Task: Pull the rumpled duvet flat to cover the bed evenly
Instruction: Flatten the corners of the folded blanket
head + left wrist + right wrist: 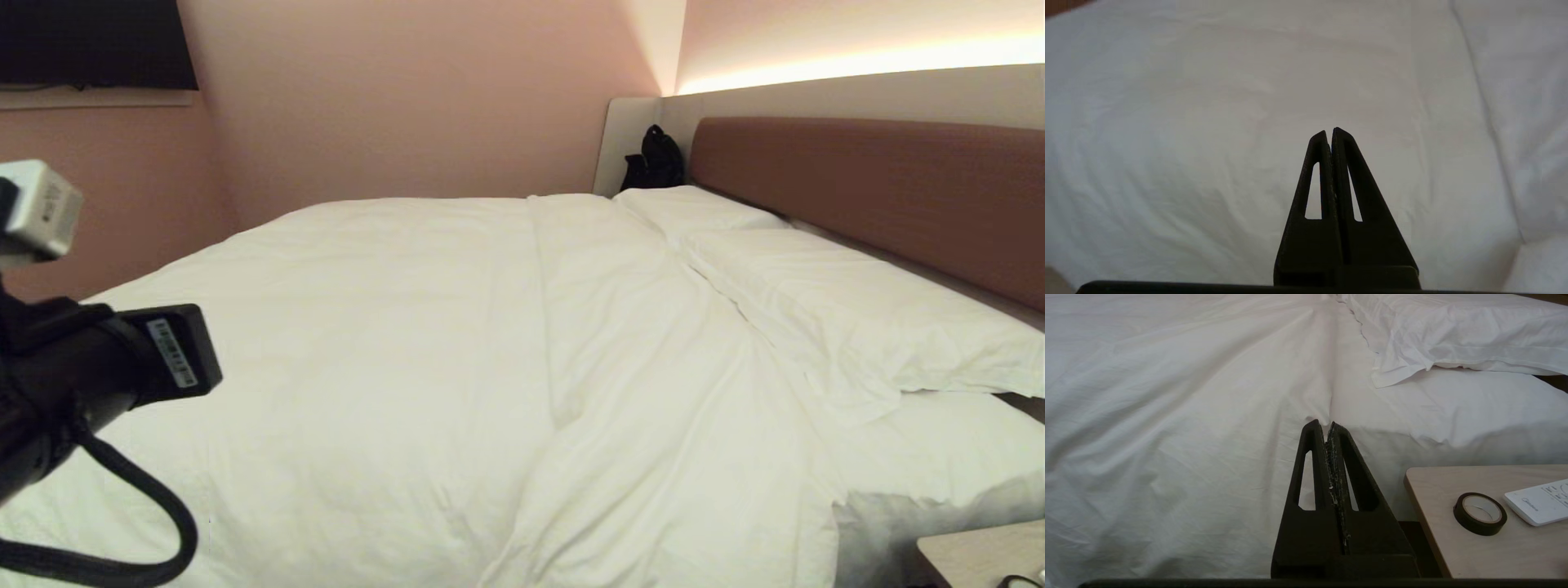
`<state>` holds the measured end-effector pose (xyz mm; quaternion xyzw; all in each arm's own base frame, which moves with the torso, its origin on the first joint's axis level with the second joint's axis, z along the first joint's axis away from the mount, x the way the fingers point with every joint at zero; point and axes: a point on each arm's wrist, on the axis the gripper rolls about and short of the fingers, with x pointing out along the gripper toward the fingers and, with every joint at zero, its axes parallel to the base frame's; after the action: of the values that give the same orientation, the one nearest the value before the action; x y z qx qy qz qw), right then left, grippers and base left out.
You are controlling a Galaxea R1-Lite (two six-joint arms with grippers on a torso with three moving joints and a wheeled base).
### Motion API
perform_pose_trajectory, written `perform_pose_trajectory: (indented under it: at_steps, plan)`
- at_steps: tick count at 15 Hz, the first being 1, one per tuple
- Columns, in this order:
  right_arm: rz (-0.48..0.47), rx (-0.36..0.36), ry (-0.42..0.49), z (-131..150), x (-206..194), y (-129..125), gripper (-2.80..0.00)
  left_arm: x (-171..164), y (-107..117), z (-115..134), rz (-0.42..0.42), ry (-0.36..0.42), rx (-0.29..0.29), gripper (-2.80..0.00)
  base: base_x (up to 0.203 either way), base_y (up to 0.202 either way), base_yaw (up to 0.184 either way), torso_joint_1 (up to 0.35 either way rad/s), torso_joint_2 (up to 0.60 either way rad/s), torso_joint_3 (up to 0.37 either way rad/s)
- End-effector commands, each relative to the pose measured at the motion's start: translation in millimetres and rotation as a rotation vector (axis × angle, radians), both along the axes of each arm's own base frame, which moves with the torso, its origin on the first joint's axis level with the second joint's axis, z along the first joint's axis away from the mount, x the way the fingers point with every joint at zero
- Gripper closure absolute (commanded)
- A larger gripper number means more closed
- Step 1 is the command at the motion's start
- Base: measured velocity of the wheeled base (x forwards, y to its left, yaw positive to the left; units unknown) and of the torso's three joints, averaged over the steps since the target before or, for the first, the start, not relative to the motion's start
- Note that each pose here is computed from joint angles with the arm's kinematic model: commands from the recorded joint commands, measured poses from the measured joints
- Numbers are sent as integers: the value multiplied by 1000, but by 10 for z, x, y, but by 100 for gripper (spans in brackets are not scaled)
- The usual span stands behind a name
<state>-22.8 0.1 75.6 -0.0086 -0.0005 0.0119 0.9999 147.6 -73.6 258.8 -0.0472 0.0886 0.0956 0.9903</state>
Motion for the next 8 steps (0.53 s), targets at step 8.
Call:
perform_pose_trajectory:
  at_steps: [8]
  plan:
    - [1,-1,1,1,1,0,0,-1036,771,103,322,-285,-64,0,0,0,0,0,0,0]
